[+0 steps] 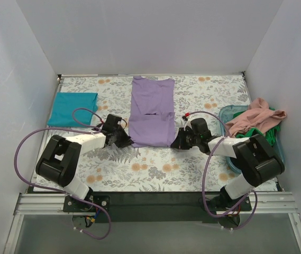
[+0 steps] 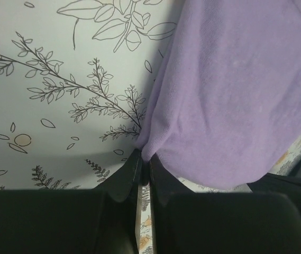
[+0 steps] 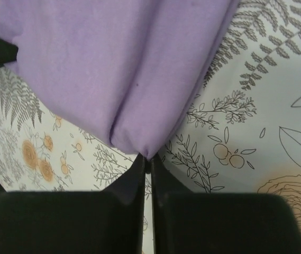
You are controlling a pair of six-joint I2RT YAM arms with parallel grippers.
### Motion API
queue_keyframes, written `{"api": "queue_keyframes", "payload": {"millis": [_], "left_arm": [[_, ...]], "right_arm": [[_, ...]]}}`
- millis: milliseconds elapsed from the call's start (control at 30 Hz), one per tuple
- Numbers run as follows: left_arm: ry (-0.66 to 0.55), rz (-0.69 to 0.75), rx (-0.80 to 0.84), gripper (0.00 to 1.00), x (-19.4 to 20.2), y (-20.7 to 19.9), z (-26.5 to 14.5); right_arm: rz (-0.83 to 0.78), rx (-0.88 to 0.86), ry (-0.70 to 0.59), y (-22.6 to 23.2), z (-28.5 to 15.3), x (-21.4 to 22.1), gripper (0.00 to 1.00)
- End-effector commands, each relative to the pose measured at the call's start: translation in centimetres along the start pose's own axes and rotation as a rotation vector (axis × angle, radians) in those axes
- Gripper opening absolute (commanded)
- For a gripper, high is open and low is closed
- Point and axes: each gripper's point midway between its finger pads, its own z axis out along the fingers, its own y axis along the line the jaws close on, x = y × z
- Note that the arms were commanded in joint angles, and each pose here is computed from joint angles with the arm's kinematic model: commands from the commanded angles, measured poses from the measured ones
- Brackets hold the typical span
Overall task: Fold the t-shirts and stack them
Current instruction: Fold the tshirt
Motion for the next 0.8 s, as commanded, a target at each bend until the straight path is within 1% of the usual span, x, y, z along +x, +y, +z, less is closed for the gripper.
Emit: {"api": "queue_keyframes", "payload": {"millis": [0,33,167,233,333,367,400,433,467,500,533,567,600,633,700,733,767], "left_arm": [[0.022,0.014,-0.169,0.0,1.6,5.1,0.4],[0.006,0.015,-0.153,0.0,1.4,4.8,-0.1],[0.001,0.017,-0.142,0.0,2.2,5.8,-1.4],[-0.004,0.012,-0.101,0.0,2.5,5.5,-2.5],[0.035,-0.009,-0.113,0.0,4.4,7.1,-3.5],[0.021,-0.007,-0.076,0.0,4.5,6.5,-4.5],[0.047,0.003,-0.088,0.0,5.8,7.4,-4.8],[0.051,-0.004,-0.071,0.0,6.3,7.3,-5.3],[0.058,-0.004,-0.057,0.0,6.9,7.3,-5.7],[0.059,0.011,0.0,0.0,7.5,6.3,-6.8],[0.08,0.013,-0.002,0.0,8.5,6.8,-7.3],[0.09,0.001,0.02,0.0,9.1,6.4,-7.8],[0.109,0.03,0.057,0.0,10.2,5.7,-8.5],[0.098,0.03,0.07,0.0,10.4,5.6,-9.5],[0.1,0.02,0.064,0.0,10.9,5.8,-10.8],[0.076,0.017,0.098,0.0,10.6,5.2,-11.6],[0.071,0.016,0.116,0.0,10.4,4.9,-12.1]], "right_arm": [[0.012,0.024,0.016,-0.7,0.2,0.8,0.01],[0.015,0.025,0.006,-0.6,-0.2,0.8,0.01],[-0.006,0.015,0.0,-0.5,-1.6,2.0,0.01],[-0.005,-0.009,0.018,-0.4,-2.6,3.8,0.01],[0.017,-0.029,0.046,-0.3,-4.1,6.5,0.01],[0.018,-0.04,0.056,-0.2,-4.4,7.3,0.01],[0.035,-0.043,0.069,0.0,-4.8,8.1,0.01],[0.005,-0.078,0.062,1.3,-5.3,8.5,0.01],[0.001,-0.075,0.081,1.3,-5.6,9.7,0.01],[-0.011,-0.064,0.078,1.6,-5.8,10.0,0.01],[-0.032,-0.081,0.111,2.8,-6.4,11.3,0.01],[-0.038,-0.08,0.117,3.2,-6.7,11.6,0.01],[-0.04,-0.084,0.115,3.7,-7.0,11.9,0.01],[-0.027,-0.066,0.142,3.9,-7.5,13.0,0.01],[-0.019,-0.079,0.1,4.8,-8.4,12.6,0.01],[-0.03,-0.12,0.066,6.0,-9.1,12.2,0.01],[-0.012,-0.117,0.067,6.0,-9.5,12.4,0.01]]}}
